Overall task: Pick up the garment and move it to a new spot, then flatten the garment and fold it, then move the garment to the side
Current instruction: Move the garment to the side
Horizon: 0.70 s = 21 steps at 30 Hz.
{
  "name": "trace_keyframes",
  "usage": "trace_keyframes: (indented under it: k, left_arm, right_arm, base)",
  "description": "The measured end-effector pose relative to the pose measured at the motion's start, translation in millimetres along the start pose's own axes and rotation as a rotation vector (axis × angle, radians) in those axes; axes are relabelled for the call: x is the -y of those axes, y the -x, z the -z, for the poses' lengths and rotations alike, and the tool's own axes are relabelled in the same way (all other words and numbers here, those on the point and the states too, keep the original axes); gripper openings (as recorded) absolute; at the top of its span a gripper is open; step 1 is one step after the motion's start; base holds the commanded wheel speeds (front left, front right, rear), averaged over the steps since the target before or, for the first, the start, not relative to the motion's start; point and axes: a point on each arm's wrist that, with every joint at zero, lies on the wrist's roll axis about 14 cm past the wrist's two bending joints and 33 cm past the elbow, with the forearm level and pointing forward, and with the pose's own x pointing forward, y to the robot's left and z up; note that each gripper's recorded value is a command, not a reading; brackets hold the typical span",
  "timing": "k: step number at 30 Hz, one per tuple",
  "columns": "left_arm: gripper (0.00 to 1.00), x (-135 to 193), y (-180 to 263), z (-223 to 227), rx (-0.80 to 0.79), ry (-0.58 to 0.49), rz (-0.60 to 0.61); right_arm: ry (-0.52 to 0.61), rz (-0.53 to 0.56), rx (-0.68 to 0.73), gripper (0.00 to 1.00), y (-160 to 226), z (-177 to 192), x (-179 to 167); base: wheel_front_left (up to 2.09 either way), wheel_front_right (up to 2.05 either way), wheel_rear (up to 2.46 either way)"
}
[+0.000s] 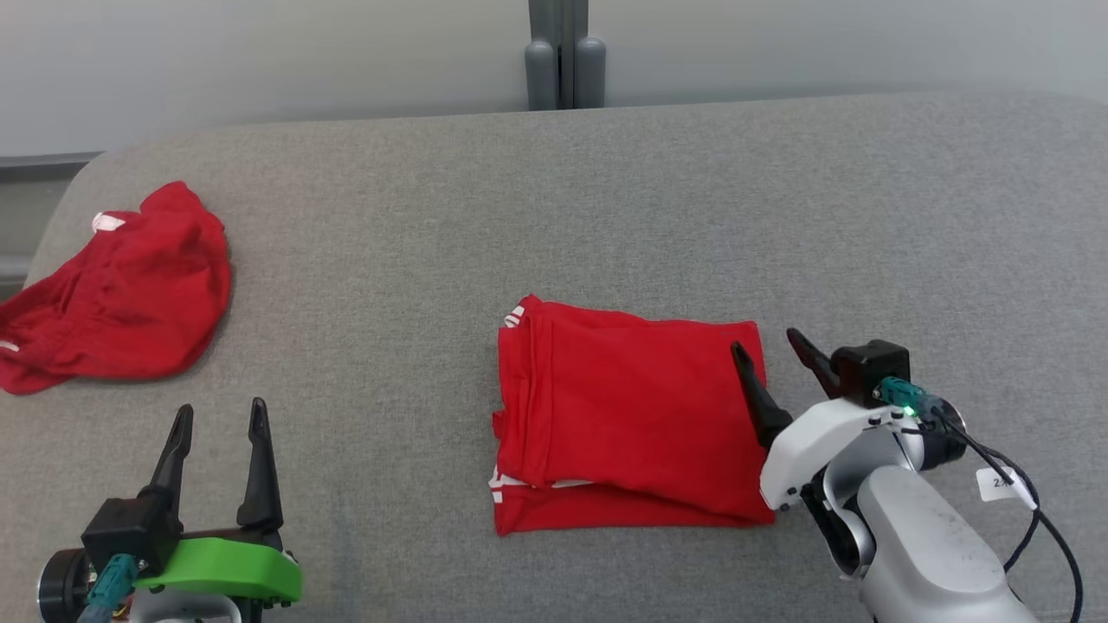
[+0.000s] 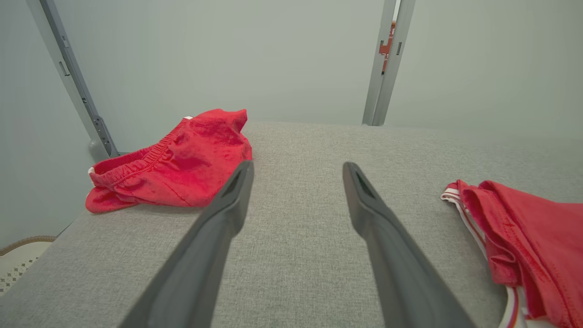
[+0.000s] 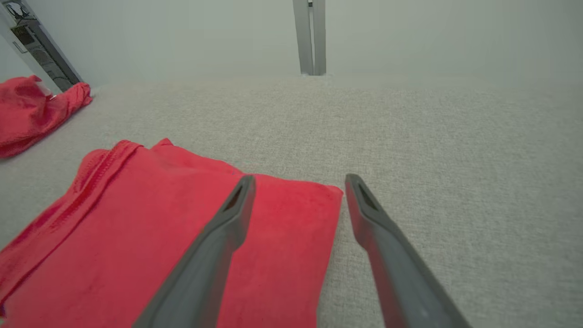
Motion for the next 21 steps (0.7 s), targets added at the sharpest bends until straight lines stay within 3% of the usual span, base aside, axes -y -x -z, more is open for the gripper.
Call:
trace_keyframes:
  k: [7, 13, 14, 15, 16, 21]
  left_arm:
    - [1.00, -9.5, 0.1, 5.1, -0.017, 0.000, -0.028]
    - [1.00, -11.0, -1.4, 5.3, -0.018, -0.001, -0.032]
    - [1.00, -10.8, -1.4, 5.1, -0.018, -0.001, -0.031]
    - [1.00, -11.0, -1.1, 5.0, -0.018, -0.002, -0.032]
    - [1.00, -11.2, -0.8, 4.9, -0.018, -0.002, -0.032]
    - [1.00, -12.1, -0.6, 3.0, -0.012, -0.001, -0.036]
  right_arm:
    - [-0.072, 0.031, -0.156, 1.00, 3.3, 59.4, 0.8]
    - [-0.102, 0.030, -0.225, 1.00, 5.2, 81.7, -6.5]
    - [-0.109, 0.029, -0.233, 0.61, 5.4, 84.1, -7.9]
    - [-0.124, 0.031, -0.236, 0.38, 5.2, 85.2, -9.0]
    - [-0.133, 0.029, -0.236, 0.00, 4.8, 85.8, -10.9]
    - [-0.141, 0.005, -0.233, 0.00, -0.5, 81.9, -19.9]
  base:
    - [0.00, 0.00, 0.00]
    - [0.00, 0.00, 0.00]
    - [0.00, 0.00, 0.00]
    - [0.00, 0.00, 0.00]
    - [0.00, 0.00, 0.00]
    - [0.00, 0.00, 0.00]
